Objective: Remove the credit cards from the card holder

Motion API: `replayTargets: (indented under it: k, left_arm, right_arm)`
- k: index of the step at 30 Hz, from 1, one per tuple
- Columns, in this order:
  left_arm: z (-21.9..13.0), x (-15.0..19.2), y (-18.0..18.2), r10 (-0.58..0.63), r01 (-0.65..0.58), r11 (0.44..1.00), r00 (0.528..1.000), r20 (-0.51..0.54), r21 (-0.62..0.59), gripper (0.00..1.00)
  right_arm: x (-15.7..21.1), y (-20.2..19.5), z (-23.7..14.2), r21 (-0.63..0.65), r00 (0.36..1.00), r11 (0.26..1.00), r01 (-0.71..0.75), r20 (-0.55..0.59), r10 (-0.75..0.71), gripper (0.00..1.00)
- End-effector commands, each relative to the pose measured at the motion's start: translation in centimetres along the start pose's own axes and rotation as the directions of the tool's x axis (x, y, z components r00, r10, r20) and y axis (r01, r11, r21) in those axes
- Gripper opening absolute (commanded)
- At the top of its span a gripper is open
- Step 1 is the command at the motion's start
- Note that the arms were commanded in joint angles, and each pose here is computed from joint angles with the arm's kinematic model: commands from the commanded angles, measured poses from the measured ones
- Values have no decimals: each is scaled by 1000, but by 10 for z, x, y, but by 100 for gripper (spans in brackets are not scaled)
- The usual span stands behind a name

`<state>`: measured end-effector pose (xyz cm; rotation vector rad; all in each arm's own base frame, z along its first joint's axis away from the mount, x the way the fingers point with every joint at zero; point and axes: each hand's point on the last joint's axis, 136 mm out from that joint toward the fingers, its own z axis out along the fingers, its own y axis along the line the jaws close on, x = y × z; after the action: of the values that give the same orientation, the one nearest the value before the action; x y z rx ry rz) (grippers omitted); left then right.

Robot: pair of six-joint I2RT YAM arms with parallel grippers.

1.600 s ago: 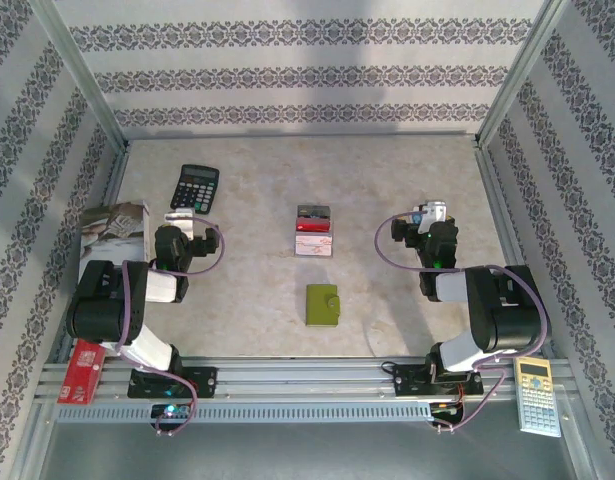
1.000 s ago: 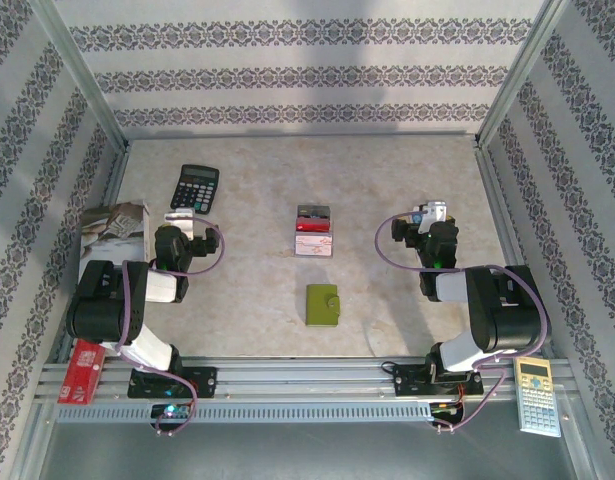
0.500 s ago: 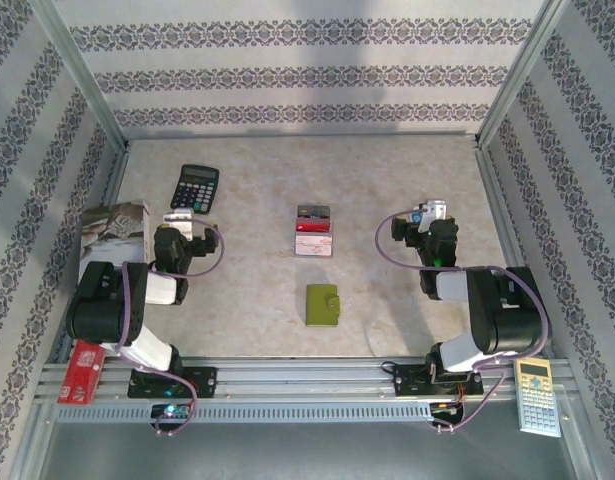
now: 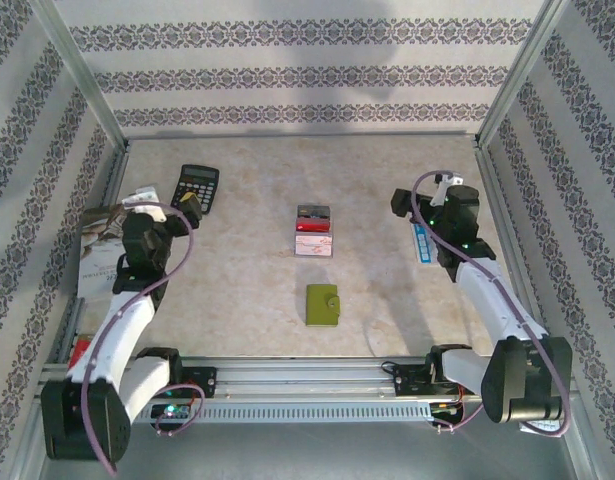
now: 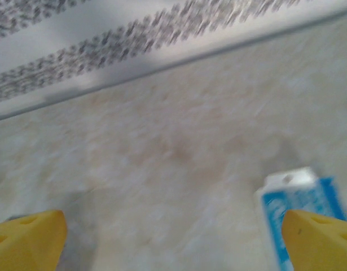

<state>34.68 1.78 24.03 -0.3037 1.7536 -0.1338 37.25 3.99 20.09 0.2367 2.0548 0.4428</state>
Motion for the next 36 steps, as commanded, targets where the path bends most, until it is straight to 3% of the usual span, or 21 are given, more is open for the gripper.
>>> replayTargets:
  k: [1, 4, 8, 14, 18, 24, 33, 36]
  left_arm:
    - [-28, 45, -3, -188, 190, 982, 956, -226, -16, 100]
    - [-45, 55, -19, -309, 332, 943, 900, -309, 26, 100]
    - [-58, 82, -45, -434, 524, 848, 776, -457, 84, 100]
    - [-70, 109, -70, -488, 662, 743, 640, -594, 102, 100]
    - [-76, 123, -88, -489, 710, 696, 583, -649, 113, 100]
    - [-85, 164, -117, -398, 669, 737, 546, -737, 98, 96]
    - [-92, 217, -177, -251, 621, 776, 465, -849, 111, 84]
    - [-93, 228, -193, -244, 640, 761, 436, -866, 107, 79]
  right_arm:
    - [62, 21, -22, -72, 928, 969, -234, -312, 201, 98]
    - [81, 40, -40, -124, 878, 943, -308, -419, 232, 98]
    - [113, 67, -66, -178, 797, 902, -395, -554, 240, 98]
    - [173, 83, -88, -153, 695, 889, -432, -684, 220, 95]
    - [211, 89, -93, -140, 649, 905, -402, -741, 174, 90]
    - [251, 95, -87, -129, 593, 931, -341, -798, 106, 82]
    - [273, 104, -62, -142, 561, 923, -358, -823, 91, 71]
    - [278, 108, -58, -150, 550, 919, -364, -831, 82, 68]
